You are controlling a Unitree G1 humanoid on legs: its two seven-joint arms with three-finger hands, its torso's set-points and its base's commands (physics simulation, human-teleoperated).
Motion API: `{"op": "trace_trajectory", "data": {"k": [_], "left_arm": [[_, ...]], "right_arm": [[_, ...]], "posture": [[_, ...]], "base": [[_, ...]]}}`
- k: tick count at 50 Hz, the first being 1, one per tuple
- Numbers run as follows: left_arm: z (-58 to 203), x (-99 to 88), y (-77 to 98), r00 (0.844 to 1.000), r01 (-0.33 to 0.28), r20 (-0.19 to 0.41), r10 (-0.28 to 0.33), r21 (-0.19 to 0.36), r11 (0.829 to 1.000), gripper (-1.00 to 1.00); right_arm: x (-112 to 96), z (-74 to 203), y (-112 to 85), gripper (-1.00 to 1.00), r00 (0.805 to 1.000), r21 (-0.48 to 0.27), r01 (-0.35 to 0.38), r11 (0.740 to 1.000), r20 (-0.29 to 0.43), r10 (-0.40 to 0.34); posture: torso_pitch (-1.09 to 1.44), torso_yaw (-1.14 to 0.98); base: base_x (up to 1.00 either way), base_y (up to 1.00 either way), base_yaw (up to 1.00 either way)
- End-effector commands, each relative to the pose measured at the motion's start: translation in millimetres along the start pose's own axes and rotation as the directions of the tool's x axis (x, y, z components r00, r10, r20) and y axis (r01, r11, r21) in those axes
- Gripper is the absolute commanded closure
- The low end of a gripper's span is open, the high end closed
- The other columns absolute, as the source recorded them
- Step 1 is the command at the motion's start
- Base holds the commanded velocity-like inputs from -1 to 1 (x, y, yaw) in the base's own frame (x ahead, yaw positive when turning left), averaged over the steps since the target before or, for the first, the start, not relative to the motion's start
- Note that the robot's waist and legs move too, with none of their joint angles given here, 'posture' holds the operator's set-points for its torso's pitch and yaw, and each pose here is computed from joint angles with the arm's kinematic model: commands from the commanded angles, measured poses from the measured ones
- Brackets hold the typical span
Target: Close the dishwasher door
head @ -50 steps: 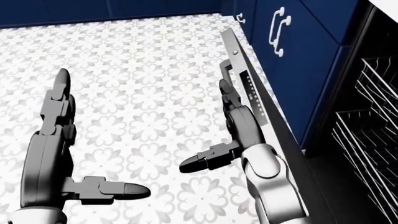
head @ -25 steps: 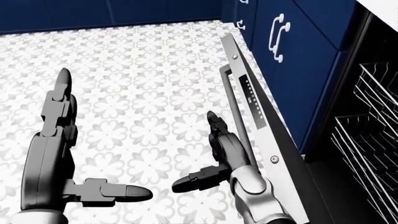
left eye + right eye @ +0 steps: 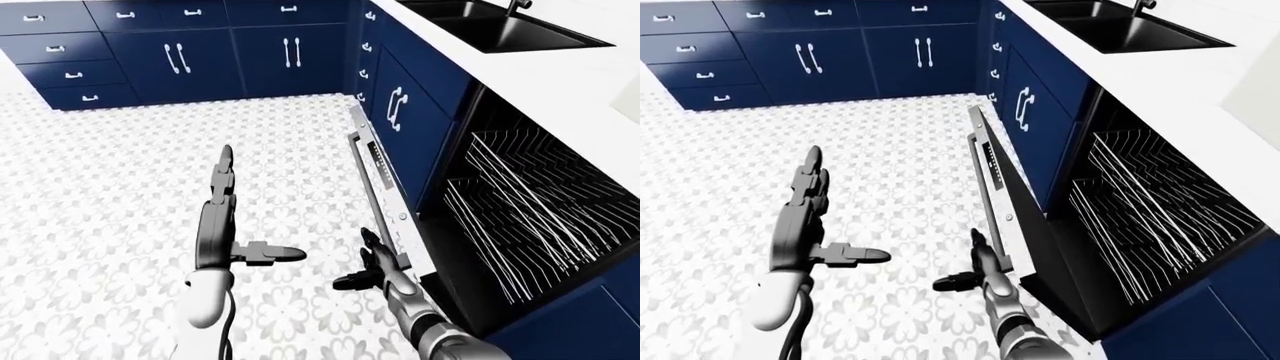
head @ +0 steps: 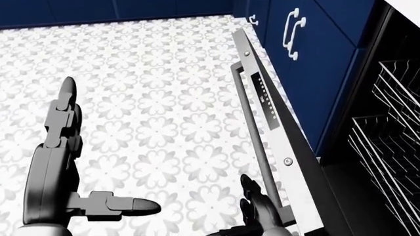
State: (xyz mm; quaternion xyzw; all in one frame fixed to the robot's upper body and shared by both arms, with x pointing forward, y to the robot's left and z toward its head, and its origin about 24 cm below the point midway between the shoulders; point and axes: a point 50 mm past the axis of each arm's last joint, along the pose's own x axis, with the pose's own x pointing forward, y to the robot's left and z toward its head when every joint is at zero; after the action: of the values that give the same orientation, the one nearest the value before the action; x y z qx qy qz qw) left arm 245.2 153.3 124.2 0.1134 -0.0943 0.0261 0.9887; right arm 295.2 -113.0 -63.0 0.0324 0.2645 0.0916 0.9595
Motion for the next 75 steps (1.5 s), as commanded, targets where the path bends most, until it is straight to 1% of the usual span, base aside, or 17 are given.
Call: {"op": "trace_trajectory", "data": {"k": [1, 7, 19, 29, 38, 43, 46, 49, 51, 54, 59, 61, 66, 71, 73, 74, 75], "left_arm": [[16.8, 0.9, 2.7, 0.996, -0.015, 0.092, 0.015, -0.002, 1.000, -1.00], [17.3, -0.1, 3.2, 0.995, -0.016, 0.094, 0.016, -0.004, 1.000, -1.00], [15.5, -1.5, 1.9, 0.996, -0.013, 0.091, 0.014, -0.007, 1.000, -1.00], [16.1, -2.9, 0.7, 0.996, -0.007, 0.094, 0.008, -0.005, 1.000, -1.00], [17.0, -2.7, -0.1, 0.996, -0.005, 0.094, 0.005, -0.006, 1.000, -1.00], [16.7, -2.3, -0.7, 0.996, -0.003, 0.093, 0.004, -0.006, 1.000, -1.00], [16.0, -2.3, -0.3, 0.996, -0.004, 0.092, 0.005, -0.005, 1.000, -1.00], [16.0, -2.5, 0.7, 0.996, -0.007, 0.092, 0.007, -0.006, 1.000, -1.00], [16.1, -2.3, 1.2, 0.996, -0.008, 0.092, 0.009, -0.007, 1.000, -1.00], [16.0, -2.4, 1.2, 0.996, -0.008, 0.092, 0.009, -0.007, 1.000, -1.00], [15.0, -2.7, 1.2, 0.996, -0.009, 0.091, 0.010, -0.006, 1.000, -1.00], [15.1, -3.1, 1.0, 0.996, -0.008, 0.092, 0.009, -0.006, 1.000, -1.00], [15.3, -3.1, 1.2, 0.996, -0.009, 0.092, 0.009, -0.006, 1.000, -1.00], [14.9, -3.3, 1.2, 0.996, -0.010, 0.091, 0.010, -0.007, 1.000, -1.00], [15.0, -3.0, 1.2, 0.996, -0.010, 0.091, 0.011, -0.006, 1.000, -1.00], [15.4, -3.1, 1.1, 0.996, -0.009, 0.092, 0.010, -0.007, 1.000, -1.00], [15.4, -3.2, 1.0, 0.996, -0.009, 0.092, 0.009, -0.007, 1.000, -1.00]], "right_arm": [[3.9, 19.9, 0.0, -1.00, 0.997, -0.017, -0.002, 1.000, 0.081, 0.003], [2.3, 17.4, -6.6, -1.00, 0.996, -0.025, 0.030, 0.999, 0.079, -0.028], [0.3, 14.4, -12.4, -1.00, 0.992, -0.051, 0.097, 0.994, 0.084, -0.092], [-0.3, 16.6, -16.5, -1.00, 0.980, -0.085, 0.178, 0.980, 0.106, -0.168], [-1.5, 15.3, -20.0, -1.00, 0.971, -0.102, 0.222, 0.970, 0.110, -0.211], [-2.0, 16.6, -23.3, -1.00, 0.962, -0.110, 0.259, 0.960, 0.119, -0.246], [-2.4, 16.0, -24.2, -1.00, 0.960, -0.112, 0.268, 0.957, 0.118, -0.255], [-3.2, 13.8, -26.2, -1.00, 0.955, -0.114, 0.287, 0.951, 0.110, -0.275], [-3.7, 14.1, -28.3, -1.00, 0.947, -0.116, 0.312, 0.943, 0.111, -0.300], [-4.1, 14.1, -30.1, -1.00, 0.941, -0.123, 0.332, 0.935, 0.112, -0.320], [-5.2, 14.4, -33.5, -1.00, 0.930, -0.111, 0.361, 0.926, 0.119, -0.348], [-5.6, 15.0, -36.0, -1.00, 0.919, -0.105, 0.388, 0.916, 0.117, -0.376], [-6.2, 15.1, -37.6, -1.00, 0.914, -0.101, 0.400, 0.911, 0.122, -0.388], [-7.1, 15.9, -41.0, -1.00, 0.899, -0.098, 0.433, 0.896, 0.125, -0.421], [-7.2, 16.2, -41.5, -1.00, 0.896, -0.098, 0.439, 0.893, 0.127, -0.426], [-7.5, 16.4, -42.4, -1.00, 0.890, -0.100, 0.450, 0.888, 0.127, -0.437], [-7.5, 16.7, -42.6, -1.00, 0.890, -0.098, 0.450, 0.888, 0.129, -0.437]], "posture": [[0.00, 0.00], [0.00, 0.00], [0.00, 0.00], [0.00, 0.00], [0.00, 0.00], [0.00, 0.00], [0.00, 0.00], [0.00, 0.00], [0.00, 0.00], [0.00, 0.00], [0.00, 0.00], [0.00, 0.00], [0.00, 0.00], [0.00, 0.00], [0.00, 0.00], [0.00, 0.00], [0.00, 0.00]], "base": [[0.00, 0.00, 0.00], [0.00, 0.00, 0.00], [0.00, 0.00, 0.00], [0.00, 0.00, 0.00], [0.00, 0.00, 0.00], [0.00, 0.00, 0.00], [0.00, 0.00, 0.00], [0.00, 0.00, 0.00], [0.00, 0.00, 0.00], [0.00, 0.00, 0.00], [0.00, 0.00, 0.00], [0.00, 0.00, 0.00], [0.00, 0.00, 0.00], [0.00, 0.00, 0.00], [0.00, 0.00, 0.00], [0.00, 0.00, 0.00], [0.00, 0.00, 0.00]]}}
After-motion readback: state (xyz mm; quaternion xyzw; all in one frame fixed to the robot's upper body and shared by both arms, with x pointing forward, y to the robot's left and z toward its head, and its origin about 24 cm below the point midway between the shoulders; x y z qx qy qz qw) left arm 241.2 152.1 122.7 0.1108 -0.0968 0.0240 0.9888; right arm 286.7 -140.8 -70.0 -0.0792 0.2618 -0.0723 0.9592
